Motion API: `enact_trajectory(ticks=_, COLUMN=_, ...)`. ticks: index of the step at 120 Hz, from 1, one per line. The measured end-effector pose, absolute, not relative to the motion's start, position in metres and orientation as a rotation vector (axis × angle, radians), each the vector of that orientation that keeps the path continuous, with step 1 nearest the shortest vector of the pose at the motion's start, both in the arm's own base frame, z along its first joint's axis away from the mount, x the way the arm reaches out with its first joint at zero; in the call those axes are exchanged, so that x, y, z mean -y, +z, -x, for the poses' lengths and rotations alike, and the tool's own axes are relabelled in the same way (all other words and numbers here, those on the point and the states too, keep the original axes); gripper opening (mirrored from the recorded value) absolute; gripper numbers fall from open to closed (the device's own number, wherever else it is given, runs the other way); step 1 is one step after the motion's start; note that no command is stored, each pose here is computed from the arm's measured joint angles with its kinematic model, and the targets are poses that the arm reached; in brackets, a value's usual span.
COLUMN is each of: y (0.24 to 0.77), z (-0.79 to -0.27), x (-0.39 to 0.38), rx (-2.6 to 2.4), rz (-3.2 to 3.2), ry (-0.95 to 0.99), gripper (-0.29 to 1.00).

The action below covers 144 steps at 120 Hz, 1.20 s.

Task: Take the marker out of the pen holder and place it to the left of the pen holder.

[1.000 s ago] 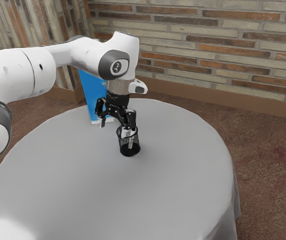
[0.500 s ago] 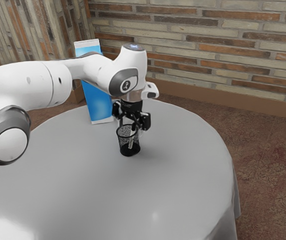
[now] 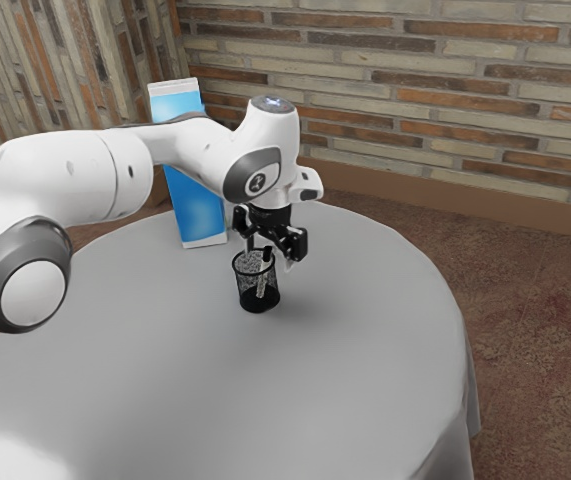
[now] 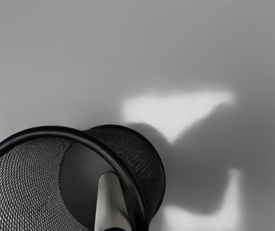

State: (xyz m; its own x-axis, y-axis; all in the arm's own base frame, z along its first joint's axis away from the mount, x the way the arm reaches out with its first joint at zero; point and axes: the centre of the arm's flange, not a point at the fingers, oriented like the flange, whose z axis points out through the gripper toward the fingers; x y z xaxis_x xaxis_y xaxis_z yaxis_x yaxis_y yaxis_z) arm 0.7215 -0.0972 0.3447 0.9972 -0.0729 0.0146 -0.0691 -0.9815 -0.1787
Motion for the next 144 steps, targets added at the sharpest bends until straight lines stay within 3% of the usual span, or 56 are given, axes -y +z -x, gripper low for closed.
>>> enact_trajectory(ticks=33, y=0.336, z=-0.722, x=0.1, rx=-0.117, rz=2.96, ry=-0.027, gripper=0.68)
enact_trajectory(ticks=96, y=0.346, z=-0.723, x=0.098, rx=-0.13, rz=2.954, ry=-0.041, gripper=0.08)
enact_trajectory(ticks=134, y=0.378, z=-0.722, x=0.074, rx=-0.088, rz=2.924, ry=-0.073, gripper=-0.04)
enact_trajectory(ticks=144, y=0.423, z=-0.712, x=0.073, rx=-0.078, rz=2.927, ry=-0.13, gripper=-0.06)
